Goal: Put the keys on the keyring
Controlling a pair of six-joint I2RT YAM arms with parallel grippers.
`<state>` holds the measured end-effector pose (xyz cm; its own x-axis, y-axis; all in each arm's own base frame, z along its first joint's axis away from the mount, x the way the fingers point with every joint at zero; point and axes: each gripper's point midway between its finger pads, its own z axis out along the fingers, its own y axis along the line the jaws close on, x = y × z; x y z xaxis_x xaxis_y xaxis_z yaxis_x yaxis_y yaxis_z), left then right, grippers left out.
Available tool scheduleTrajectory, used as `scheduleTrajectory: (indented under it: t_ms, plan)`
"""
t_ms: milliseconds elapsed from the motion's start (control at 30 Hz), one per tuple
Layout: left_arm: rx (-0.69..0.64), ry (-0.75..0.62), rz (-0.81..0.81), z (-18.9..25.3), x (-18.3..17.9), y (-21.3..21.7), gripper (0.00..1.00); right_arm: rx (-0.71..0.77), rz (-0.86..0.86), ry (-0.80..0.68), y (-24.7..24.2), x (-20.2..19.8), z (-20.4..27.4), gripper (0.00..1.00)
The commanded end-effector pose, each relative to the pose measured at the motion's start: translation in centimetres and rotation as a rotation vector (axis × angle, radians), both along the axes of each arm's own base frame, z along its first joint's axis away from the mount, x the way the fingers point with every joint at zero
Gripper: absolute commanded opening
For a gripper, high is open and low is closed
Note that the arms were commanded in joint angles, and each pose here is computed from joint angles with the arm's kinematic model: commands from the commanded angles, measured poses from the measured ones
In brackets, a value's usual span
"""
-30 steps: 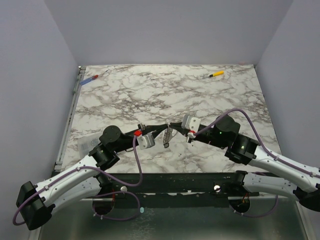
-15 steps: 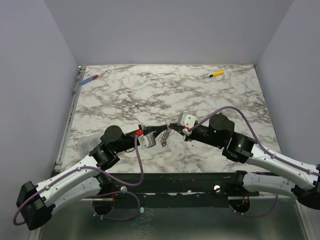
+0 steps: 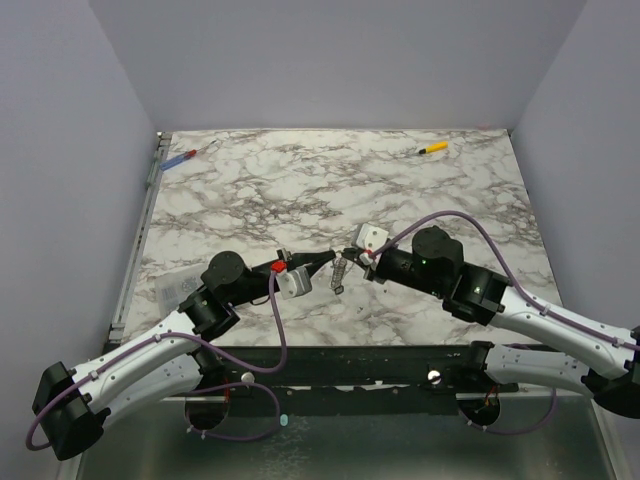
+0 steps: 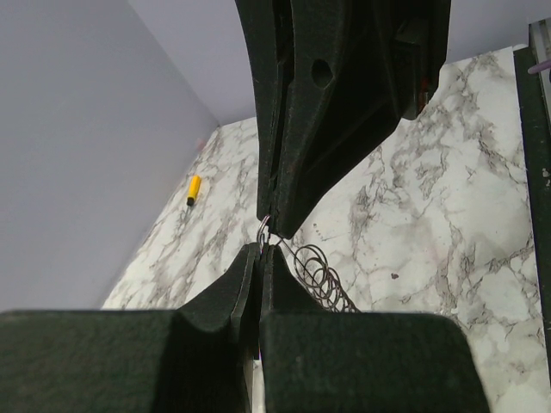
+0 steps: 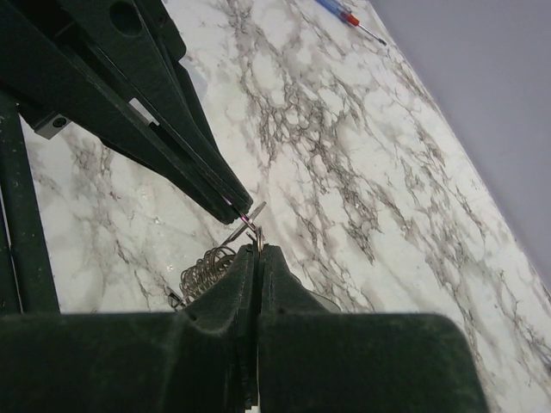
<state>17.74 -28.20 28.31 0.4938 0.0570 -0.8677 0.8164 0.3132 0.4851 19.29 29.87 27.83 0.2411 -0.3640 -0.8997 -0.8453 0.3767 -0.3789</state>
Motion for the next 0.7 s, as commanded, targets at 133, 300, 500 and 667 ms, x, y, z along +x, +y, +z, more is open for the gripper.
scheduleTrajectory:
  t_ms: [133, 300, 500, 667]
  plan:
    - [-0.017, -0.027, -0.031, 0.64, -0.62, -0.15, 0.00, 0.008, -0.061, 0.002, -0.38, 0.84, 1.17, 0.01]
    - [-0.014, -0.026, -0.040, 0.55, -0.73, -0.25, 0.00, 0.014, -0.050, -0.003, -0.26, 0.73, 1.33, 0.01]
    - [-0.017, -0.029, -0.031, 0.67, -0.65, -0.14, 0.00, 0.007, -0.046, -0.011, -0.13, 0.83, 1.25, 0.01]
    - [-0.020, -0.031, -0.028, 0.80, -0.63, -0.08, 0.00, 0.000, -0.027, 0.000, 0.26, 0.61, 0.95, 0.01]
